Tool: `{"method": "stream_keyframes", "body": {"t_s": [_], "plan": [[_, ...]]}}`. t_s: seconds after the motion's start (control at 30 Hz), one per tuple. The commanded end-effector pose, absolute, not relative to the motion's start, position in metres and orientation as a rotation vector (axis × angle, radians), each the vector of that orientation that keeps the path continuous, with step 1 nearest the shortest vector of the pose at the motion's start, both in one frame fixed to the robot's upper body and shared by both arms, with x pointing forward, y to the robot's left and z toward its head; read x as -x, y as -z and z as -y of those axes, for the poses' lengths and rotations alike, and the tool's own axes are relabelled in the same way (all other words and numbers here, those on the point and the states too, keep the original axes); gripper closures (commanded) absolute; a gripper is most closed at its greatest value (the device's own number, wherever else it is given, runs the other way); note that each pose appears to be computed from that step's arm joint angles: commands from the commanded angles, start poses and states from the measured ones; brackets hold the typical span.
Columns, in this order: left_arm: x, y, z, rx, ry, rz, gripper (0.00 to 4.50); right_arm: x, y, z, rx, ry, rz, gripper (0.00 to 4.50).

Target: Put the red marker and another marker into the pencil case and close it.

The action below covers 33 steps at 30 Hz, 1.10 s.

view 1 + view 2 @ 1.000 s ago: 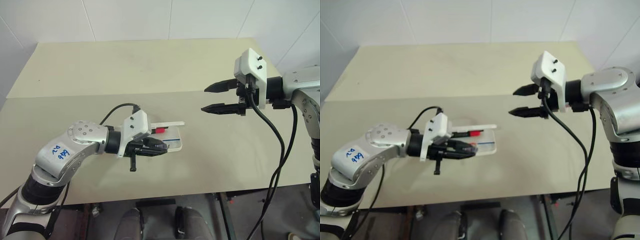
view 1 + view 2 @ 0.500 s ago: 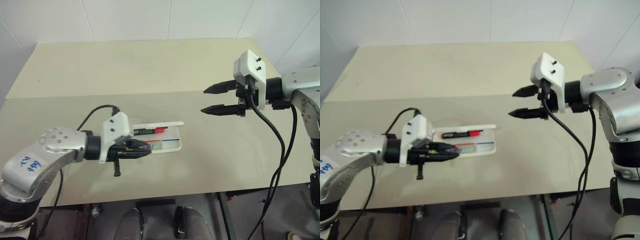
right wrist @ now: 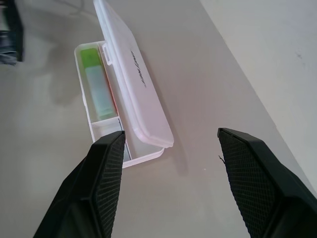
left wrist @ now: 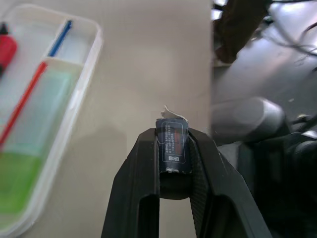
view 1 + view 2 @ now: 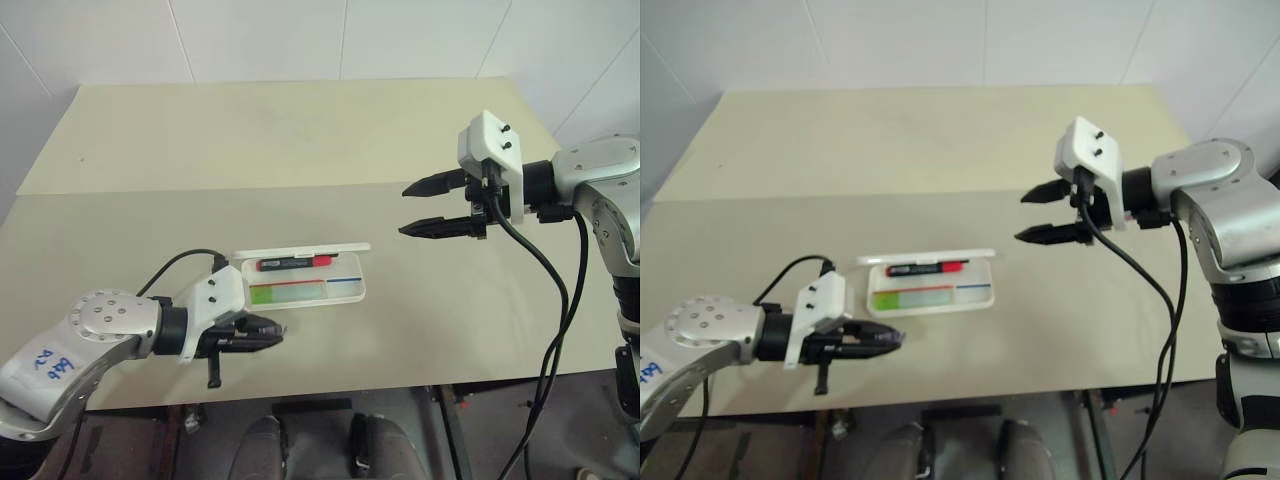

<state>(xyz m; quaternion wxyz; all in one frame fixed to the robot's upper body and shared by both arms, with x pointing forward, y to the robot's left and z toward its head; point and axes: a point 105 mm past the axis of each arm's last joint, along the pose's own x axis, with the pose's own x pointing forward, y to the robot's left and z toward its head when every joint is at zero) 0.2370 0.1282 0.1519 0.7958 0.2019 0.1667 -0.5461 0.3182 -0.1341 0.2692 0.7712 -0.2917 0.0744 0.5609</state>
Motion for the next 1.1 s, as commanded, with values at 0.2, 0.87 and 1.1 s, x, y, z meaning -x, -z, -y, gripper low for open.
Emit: {"method": "stream_keyframes", "body": {"t_s": [0.2,0.87,1.1], "plan": [[-0.252,-0.144,-0.103,-0.474,1.161,-0.246,4.09,-0.314,-0.283,0.131,0.674,-1.229,-0.113,1.35],[-0.291,-0.145,-0.07,-0.499,1.157,-0.098,4.09,-0.314,-0.283,0.128,0.672,-1.216,-0.095,1.35],[-0.299,-0.143,-0.058,-0.493,1.181,-0.076,4.09,-0.315,-0.282,0.128,0.683,-1.211,-0.098,1.35]]}}
